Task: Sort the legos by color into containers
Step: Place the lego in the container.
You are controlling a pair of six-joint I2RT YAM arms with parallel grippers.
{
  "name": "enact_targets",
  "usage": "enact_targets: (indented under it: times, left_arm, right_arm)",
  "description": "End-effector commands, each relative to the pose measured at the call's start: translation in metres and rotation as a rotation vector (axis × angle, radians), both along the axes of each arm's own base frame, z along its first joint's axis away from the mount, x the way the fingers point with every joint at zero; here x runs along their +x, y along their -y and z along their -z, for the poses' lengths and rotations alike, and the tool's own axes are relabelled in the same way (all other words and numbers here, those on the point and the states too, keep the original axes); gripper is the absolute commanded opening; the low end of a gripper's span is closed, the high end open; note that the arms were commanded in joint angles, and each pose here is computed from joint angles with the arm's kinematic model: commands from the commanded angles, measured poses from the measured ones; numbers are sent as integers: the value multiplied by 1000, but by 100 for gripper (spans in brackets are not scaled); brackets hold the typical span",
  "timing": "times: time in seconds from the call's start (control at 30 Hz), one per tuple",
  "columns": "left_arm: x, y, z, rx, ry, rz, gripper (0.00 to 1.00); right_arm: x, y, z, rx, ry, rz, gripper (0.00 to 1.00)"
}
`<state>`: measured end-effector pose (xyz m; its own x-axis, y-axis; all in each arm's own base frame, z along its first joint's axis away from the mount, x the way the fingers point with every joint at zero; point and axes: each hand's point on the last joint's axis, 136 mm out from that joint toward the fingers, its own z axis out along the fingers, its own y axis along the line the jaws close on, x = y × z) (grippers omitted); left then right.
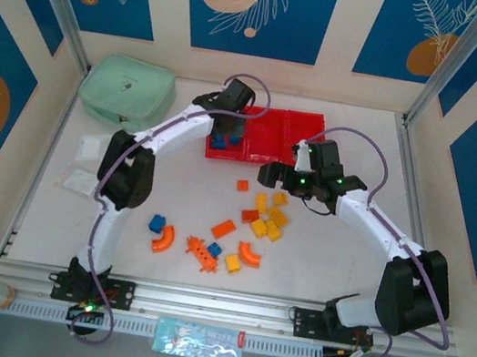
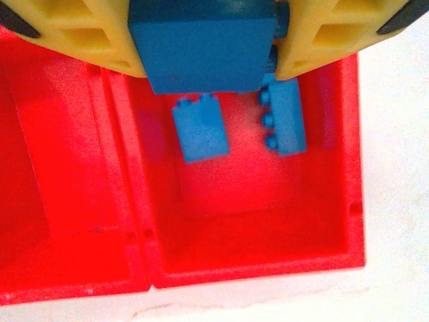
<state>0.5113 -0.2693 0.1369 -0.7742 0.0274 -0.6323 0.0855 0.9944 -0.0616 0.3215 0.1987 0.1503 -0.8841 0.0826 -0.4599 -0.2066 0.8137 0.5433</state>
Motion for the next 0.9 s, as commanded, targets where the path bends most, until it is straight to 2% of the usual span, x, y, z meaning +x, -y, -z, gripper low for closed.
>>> enact_targets:
  times: [0.0,0.23,0.5,0.7,0.87]
  left_arm:
    - [25,-2,-3,43,54,8,46]
    - [37,2,10,58,48,24,59]
    - [26,3,-28,6,69,43,63]
    - [-13,-2,-54,-86,17,62,66]
    - [-68,-11,-52,-182,-79,88,69]
  right_arm:
    - [3,-3,-8,22,13,-13,99]
    - [4,0,-8,20,19,-3,99]
    - [-1,-1,-15,40,22,-30,99]
    - [-11,-5,-13,46,-3,-58,99]
    - [-24,-12,-9,44,-43,-100,99]
